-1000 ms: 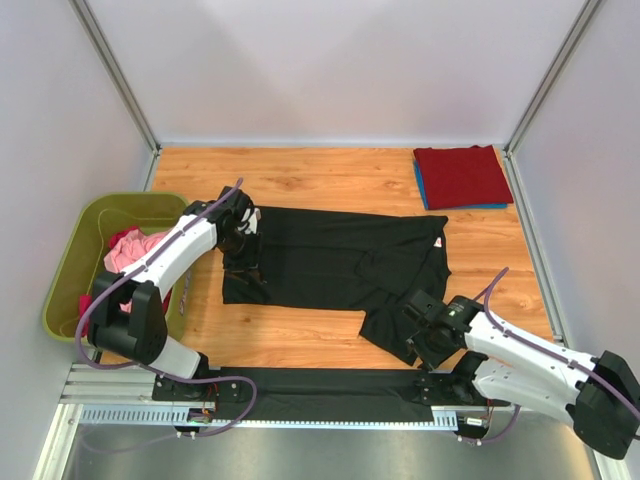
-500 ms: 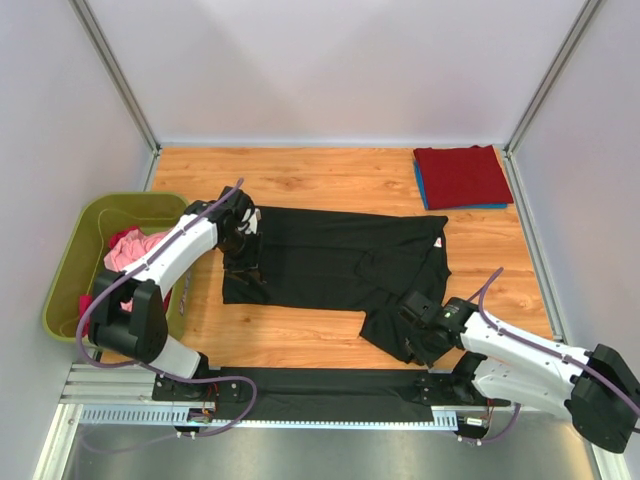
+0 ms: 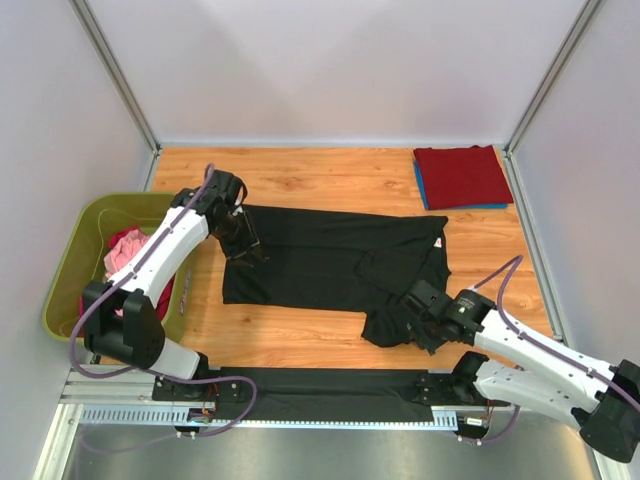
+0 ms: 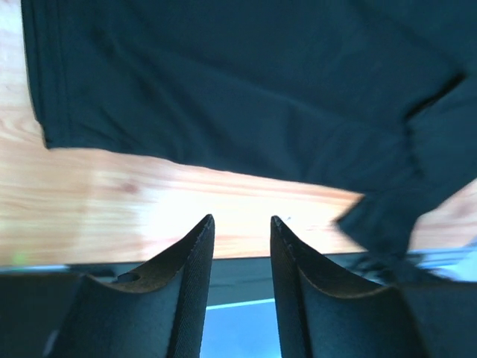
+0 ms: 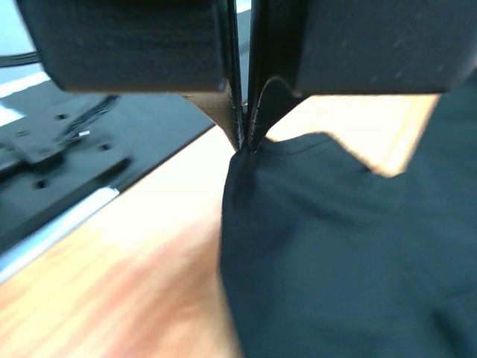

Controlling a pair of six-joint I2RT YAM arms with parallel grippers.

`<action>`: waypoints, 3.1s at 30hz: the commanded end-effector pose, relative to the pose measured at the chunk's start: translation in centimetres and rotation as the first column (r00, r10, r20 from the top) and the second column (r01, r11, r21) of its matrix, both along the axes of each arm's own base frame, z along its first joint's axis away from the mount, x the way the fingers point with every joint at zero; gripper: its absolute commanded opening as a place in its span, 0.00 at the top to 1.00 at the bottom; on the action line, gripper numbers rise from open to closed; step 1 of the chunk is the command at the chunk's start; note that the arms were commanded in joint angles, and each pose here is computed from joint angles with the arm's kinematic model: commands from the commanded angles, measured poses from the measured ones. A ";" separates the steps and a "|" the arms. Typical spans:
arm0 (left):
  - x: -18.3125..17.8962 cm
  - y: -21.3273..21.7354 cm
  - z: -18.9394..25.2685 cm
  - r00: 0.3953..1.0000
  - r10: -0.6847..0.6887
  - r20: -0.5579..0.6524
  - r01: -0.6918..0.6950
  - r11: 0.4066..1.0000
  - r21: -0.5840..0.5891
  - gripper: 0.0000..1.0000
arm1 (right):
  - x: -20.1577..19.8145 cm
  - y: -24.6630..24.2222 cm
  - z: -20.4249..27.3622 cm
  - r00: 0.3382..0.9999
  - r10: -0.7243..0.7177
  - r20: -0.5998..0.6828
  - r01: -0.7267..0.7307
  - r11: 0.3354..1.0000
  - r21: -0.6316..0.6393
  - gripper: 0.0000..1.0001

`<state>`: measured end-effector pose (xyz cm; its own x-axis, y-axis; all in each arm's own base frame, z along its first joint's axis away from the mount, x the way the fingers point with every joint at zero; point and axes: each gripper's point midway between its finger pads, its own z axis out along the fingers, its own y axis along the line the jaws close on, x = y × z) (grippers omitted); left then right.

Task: Fold and stack the t-shirts
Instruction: Fold the tshirt

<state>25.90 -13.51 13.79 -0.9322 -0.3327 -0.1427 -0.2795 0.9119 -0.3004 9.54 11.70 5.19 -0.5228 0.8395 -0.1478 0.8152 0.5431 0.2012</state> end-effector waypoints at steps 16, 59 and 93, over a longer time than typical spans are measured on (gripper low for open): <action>1.1 2.2 0.7 0.728 0.675 -0.119 -0.673 0.737 0.060 0.63 | 11.0 1.8 5.6 0.979 0.169 0.113 -0.163 0.985 -0.055 1.00; -0.1 8.2 1.1 0.319 0.926 0.200 -0.934 0.271 0.232 0.51 | 14.0 3.9 6.7 0.877 0.471 0.096 -0.477 0.878 0.045 1.00; -3.1 2.4 -7.8 0.403 0.915 0.031 -0.786 0.329 0.524 0.56 | 14.4 -1.0 4.1 0.924 0.380 0.031 -0.380 0.925 0.004 1.00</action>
<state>23.02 -11.17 4.95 -0.2749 -0.9000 -0.3381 -0.9553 0.2161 0.2015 23.49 10.54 8.77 -0.7915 0.5973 -0.1299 0.5696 0.7978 0.1976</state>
